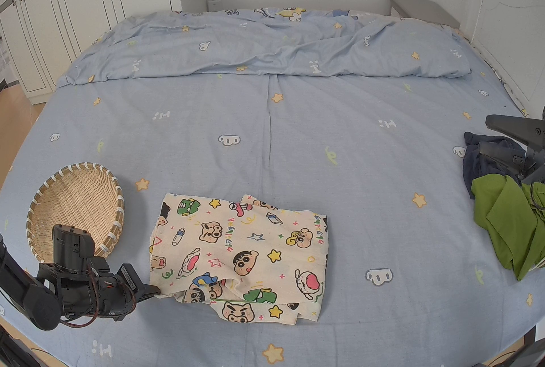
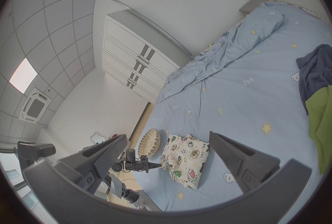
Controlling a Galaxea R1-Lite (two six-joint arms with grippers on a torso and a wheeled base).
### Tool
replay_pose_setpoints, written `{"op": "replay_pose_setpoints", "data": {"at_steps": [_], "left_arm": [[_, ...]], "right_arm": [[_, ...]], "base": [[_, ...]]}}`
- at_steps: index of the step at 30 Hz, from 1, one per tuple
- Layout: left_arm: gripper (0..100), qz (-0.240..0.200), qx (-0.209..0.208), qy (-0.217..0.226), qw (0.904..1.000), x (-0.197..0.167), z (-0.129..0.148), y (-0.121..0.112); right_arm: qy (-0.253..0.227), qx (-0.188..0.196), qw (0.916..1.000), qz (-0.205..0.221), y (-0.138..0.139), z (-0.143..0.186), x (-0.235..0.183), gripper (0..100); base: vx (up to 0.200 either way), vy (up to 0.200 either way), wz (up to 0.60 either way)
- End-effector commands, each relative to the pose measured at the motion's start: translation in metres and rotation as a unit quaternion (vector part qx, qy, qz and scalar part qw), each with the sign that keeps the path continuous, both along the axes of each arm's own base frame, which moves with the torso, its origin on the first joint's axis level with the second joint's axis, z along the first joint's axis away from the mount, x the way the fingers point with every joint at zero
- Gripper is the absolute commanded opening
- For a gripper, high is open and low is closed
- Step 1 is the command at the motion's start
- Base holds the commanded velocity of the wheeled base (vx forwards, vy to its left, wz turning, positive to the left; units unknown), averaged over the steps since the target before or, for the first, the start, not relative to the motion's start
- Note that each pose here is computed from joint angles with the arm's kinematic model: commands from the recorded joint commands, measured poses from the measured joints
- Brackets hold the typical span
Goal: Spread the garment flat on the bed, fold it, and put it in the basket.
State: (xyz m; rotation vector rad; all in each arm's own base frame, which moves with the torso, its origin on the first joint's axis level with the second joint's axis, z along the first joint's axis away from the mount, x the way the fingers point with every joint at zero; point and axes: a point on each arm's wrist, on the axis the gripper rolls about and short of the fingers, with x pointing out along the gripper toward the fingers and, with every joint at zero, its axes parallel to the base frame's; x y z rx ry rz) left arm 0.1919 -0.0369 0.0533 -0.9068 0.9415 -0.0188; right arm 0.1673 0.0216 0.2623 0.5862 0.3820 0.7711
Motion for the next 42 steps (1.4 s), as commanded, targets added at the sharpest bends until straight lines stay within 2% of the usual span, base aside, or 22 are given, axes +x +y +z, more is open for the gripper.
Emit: {"op": "replay_pose_setpoints", "data": {"at_steps": [1, 32, 33, 39, 42], "left_arm": [[0, 0.012, 0.007, 0.0, 0.9999, 0.0, -0.001, 0.008], [0, 0.01, 0.029, -0.012, 0.9994, 0.0, -0.001, 0.019], [100, 0.01, 0.029, -0.012, 0.9995, 0.0, -0.001, 0.018], [100, 0.008, 0.028, -0.013, 0.9995, -0.002, 0.0, 0.018], [100, 0.008, 0.026, -0.033, 0.9991, -0.009, 0.008, 0.018]], "right_arm": [[0.0, 0.0, 1.0, 0.001, 0.0, 0.0, 0.0, 100], [-0.001, 0.0, 1.0, 0.0, 0.0, 0.0, 0.0, 100], [-0.001, 0.0, 1.0, 0.0, 0.0, 0.0, 0.0, 100], [0.0, 0.0, 1.0, 0.0, 0.0, 0.0, 0.0, 100], [-0.001, 0.0, 1.0, 0.0, 0.0, 0.0, 0.0, 100]], "base": [[0.0, 0.0, 0.0], [0.0, 0.0, 0.0], [0.0, 0.0, 0.0], [0.0, 0.0, 0.0], [0.0, 0.0, 0.0]]}}
